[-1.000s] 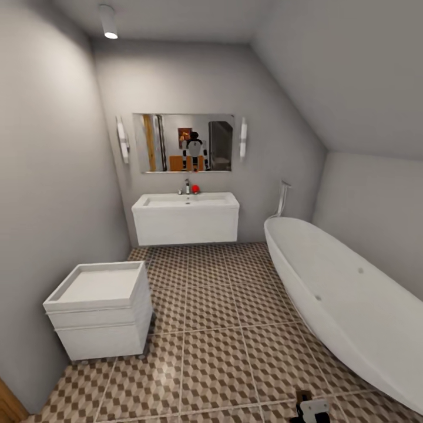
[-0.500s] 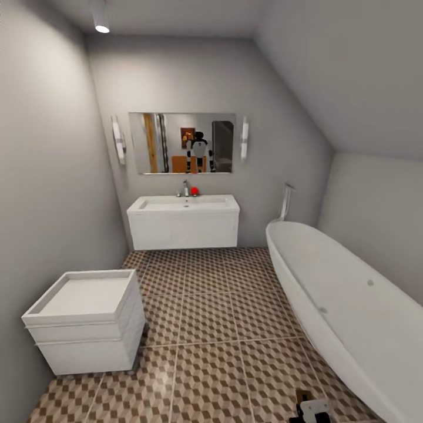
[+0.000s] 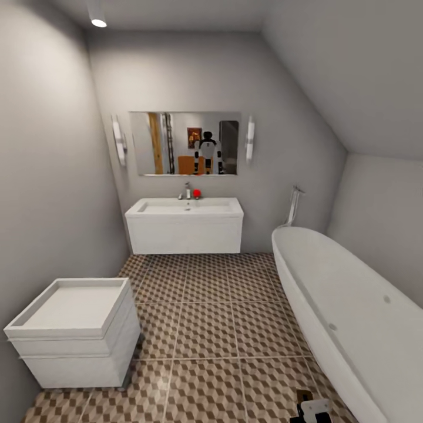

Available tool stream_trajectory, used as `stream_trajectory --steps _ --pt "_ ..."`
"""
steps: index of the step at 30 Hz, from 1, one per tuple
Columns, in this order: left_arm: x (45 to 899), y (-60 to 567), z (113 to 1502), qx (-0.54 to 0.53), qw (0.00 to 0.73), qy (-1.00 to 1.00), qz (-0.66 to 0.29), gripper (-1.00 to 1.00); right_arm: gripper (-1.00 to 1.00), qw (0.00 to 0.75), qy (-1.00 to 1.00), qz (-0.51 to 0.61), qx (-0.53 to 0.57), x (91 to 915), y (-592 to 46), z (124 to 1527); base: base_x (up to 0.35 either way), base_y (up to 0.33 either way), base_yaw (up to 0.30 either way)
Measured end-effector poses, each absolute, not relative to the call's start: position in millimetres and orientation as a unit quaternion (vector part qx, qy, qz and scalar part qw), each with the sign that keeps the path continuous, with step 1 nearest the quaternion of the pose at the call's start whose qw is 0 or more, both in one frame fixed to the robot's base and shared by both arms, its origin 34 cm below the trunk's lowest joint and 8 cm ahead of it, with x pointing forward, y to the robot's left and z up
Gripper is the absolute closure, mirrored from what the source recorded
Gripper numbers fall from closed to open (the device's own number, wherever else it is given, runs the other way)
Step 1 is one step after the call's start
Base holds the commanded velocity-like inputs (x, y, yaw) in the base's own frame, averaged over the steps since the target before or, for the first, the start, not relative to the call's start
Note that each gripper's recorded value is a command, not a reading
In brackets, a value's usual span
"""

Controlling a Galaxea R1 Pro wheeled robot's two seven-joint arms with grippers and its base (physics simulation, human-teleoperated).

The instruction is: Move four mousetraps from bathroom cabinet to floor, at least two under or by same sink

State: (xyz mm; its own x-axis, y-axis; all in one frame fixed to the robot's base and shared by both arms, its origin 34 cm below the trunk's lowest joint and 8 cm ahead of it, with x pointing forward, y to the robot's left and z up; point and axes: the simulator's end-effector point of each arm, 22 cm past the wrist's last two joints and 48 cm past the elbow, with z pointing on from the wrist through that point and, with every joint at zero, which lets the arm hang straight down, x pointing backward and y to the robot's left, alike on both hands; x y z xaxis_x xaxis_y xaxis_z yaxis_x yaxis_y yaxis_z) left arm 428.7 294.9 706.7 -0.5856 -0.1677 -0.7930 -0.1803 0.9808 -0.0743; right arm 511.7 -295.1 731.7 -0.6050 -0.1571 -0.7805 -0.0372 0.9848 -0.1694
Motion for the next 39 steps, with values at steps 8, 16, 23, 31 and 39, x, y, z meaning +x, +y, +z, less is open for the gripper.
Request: stream_trajectory --steps 8,16,23,31,39 --pt "428.7 294.9 706.7 -0.098 0.445 0.890 0.007 1.00 1.00 0.441 0.893 -0.067 -0.055 511.7 -294.5 731.5 0.308 -0.180 -0.090" --pt "428.6 294.9 706.7 -0.098 0.445 0.890 0.007 1.00 1.00 0.441 0.893 -0.067 -0.055 511.7 -294.6 731.6 0.308 -0.180 0.061" --pt "428.6 294.9 706.7 -0.098 0.445 0.890 0.007 1.00 1.00 0.441 0.893 -0.066 -0.055 511.7 -294.2 731.5 0.308 -0.180 0.162" --pt "428.7 294.9 706.7 -0.097 0.445 0.890 0.007 1.00 1.00 0.441 0.893 -0.067 -0.055 511.7 -294.5 731.5 0.310 -0.104 0.011" --pt "428.7 295.8 706.8 -0.098 0.445 0.890 0.008 1.00 1.00 0.441 0.893 -0.067 -0.055 511.7 -294.5 731.5 0.320 -0.005 0.000"
